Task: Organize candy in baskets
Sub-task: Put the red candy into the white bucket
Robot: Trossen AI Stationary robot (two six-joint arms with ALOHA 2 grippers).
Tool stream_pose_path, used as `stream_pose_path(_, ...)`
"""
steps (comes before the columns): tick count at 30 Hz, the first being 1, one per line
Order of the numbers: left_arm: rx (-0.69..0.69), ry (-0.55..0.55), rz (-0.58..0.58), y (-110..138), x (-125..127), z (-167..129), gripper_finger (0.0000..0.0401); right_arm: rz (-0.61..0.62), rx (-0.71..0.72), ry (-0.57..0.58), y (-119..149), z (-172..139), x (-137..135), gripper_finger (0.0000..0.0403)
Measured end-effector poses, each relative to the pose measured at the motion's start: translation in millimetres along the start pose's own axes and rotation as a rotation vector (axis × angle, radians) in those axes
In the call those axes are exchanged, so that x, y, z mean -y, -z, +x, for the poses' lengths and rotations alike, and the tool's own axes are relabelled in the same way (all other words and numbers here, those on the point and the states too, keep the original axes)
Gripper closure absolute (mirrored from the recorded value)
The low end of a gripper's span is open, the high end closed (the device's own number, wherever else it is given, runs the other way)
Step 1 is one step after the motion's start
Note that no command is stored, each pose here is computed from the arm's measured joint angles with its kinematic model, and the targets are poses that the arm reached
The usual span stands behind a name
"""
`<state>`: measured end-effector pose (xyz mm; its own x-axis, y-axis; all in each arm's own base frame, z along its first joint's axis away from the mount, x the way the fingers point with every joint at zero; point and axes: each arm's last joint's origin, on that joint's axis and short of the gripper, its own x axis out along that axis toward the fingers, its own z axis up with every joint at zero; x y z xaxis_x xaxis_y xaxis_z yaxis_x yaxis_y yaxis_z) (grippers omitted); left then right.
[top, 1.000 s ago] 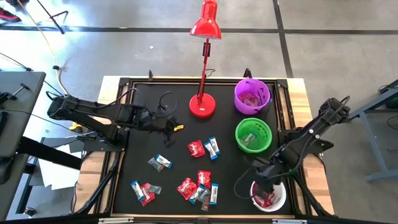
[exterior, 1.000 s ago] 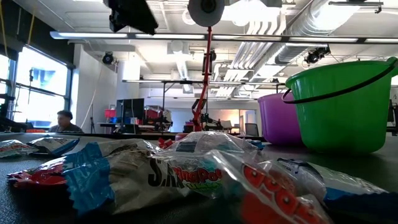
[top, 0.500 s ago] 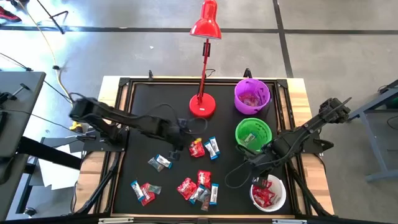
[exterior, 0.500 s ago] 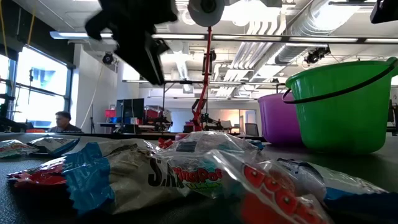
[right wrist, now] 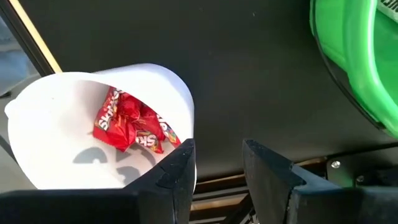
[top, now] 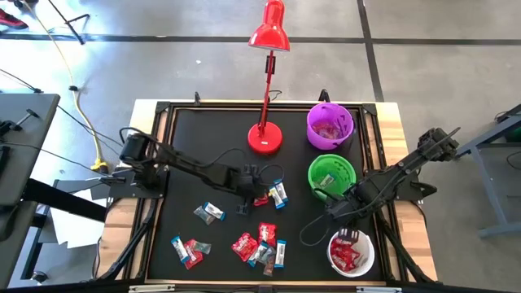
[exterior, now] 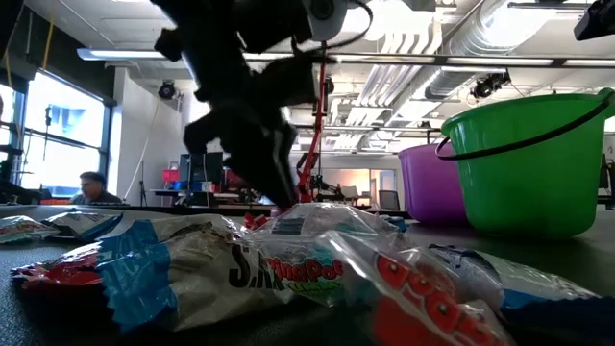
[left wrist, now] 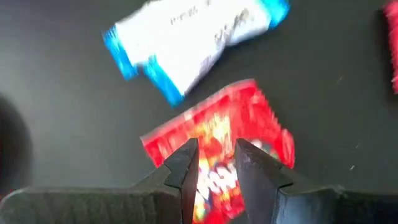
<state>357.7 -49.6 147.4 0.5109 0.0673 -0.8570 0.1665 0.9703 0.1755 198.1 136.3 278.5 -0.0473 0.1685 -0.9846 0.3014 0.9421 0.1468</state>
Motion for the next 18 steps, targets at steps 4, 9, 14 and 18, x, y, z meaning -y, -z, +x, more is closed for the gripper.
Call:
stream_pose_path(4, -0.065, 0.001, -0.151, 8, -2, 12, 0.0311, -0.001, -0.002, 0.0, 0, 0, 0, 0.0277)
stream_pose_path(9, -0.109, -0.007, -0.255, 13, -1, 22, 0.0311, -0.019, -0.007, -0.004, 0, 0, 0, 0.0277)
stream_pose_path(14, -0.117, -0.016, -0.323, 14, 0, 23, 0.0311, -0.019, -0.008, -0.004, 0, 0, 0, 0.0277)
stream_pose_path(18, -0.118, -0.037, -0.433, 15, 0, 24, 0.032, -0.034, -0.01, -0.002, 1, 0, 0, 0.0276)
